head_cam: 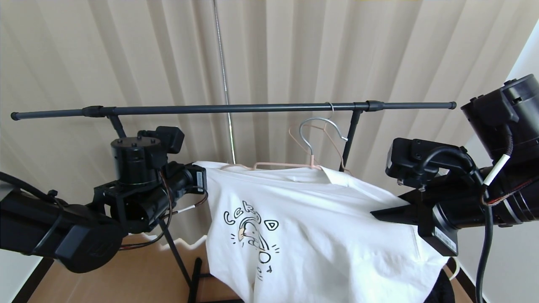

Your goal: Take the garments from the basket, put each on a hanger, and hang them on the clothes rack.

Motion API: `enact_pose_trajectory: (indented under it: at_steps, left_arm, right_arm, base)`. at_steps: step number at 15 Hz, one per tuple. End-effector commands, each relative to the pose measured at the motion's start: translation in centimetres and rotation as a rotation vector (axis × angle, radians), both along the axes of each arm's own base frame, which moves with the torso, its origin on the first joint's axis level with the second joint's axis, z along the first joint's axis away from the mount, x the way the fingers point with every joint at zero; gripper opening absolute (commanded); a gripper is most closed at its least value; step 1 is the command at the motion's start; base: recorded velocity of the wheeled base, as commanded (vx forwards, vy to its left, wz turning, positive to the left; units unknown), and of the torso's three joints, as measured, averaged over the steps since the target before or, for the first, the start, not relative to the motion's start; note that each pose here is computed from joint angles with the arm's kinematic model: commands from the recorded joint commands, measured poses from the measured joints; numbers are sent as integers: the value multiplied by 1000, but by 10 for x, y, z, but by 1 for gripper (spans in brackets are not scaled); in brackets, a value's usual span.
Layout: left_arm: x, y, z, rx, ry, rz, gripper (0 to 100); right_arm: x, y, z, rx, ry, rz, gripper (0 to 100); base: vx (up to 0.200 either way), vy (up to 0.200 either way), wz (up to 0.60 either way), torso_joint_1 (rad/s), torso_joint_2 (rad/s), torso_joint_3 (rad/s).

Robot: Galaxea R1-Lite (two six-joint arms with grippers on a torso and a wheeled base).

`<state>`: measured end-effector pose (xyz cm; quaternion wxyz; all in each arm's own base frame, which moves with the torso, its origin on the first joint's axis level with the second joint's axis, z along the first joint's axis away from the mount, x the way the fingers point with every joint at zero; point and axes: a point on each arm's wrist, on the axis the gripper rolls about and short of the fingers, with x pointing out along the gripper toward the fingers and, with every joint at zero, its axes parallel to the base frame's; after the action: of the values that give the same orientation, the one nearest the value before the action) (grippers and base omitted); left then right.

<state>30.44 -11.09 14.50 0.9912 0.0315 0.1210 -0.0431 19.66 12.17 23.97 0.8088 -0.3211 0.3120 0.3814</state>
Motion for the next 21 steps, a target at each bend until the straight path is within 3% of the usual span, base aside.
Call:
enact_pose_trajectory:
  at_steps: [1, 3, 6, 9, 10, 11, 16, 21]
  left_arm:
    - [-3, -1, 19, -4, -37, -10, 0]
    - [-7, 0, 40, 18, -36, -15, 0]
    - [-6, 0, 46, 46, 24, -14, 0]
    - [-9, -4, 43, 164, 48, -61, 0]
    - [-10, -10, 42, 215, 46, -94, 0]
    - [-9, -13, 45, 233, 36, -105, 0]
    - [-9, -28, 60, 269, 49, -153, 0]
    - [-27, -40, 73, 313, 56, -225, 0]
  right_arm:
    - [1, 1, -7, -7, 11, 2, 0]
    - [7, 4, -19, 11, -15, 1, 0]
    - [8, 5, -22, 20, -32, 2, 0]
    - [12, 7, -18, 29, -64, -4, 0]
    - [18, 10, -16, 11, -94, -21, 0]
    - [21, 12, -14, -13, -117, -7, 0]
    - [40, 27, -19, -90, -149, -5, 0]
    - [50, 32, -30, -53, -164, -18, 0]
  base:
    - [0, 0, 0, 0, 0, 0]
    - [0, 0, 0, 0, 0, 0]
    - [0, 0, 0, 0, 0, 0]
    - [0, 0, 0, 0, 0, 0]
    - [0, 0, 0, 0, 0, 0]
    - [0, 0, 0, 0, 0, 0]
    - [0, 0, 0, 0, 0, 0]
    - [0, 0, 0, 0, 0, 0]
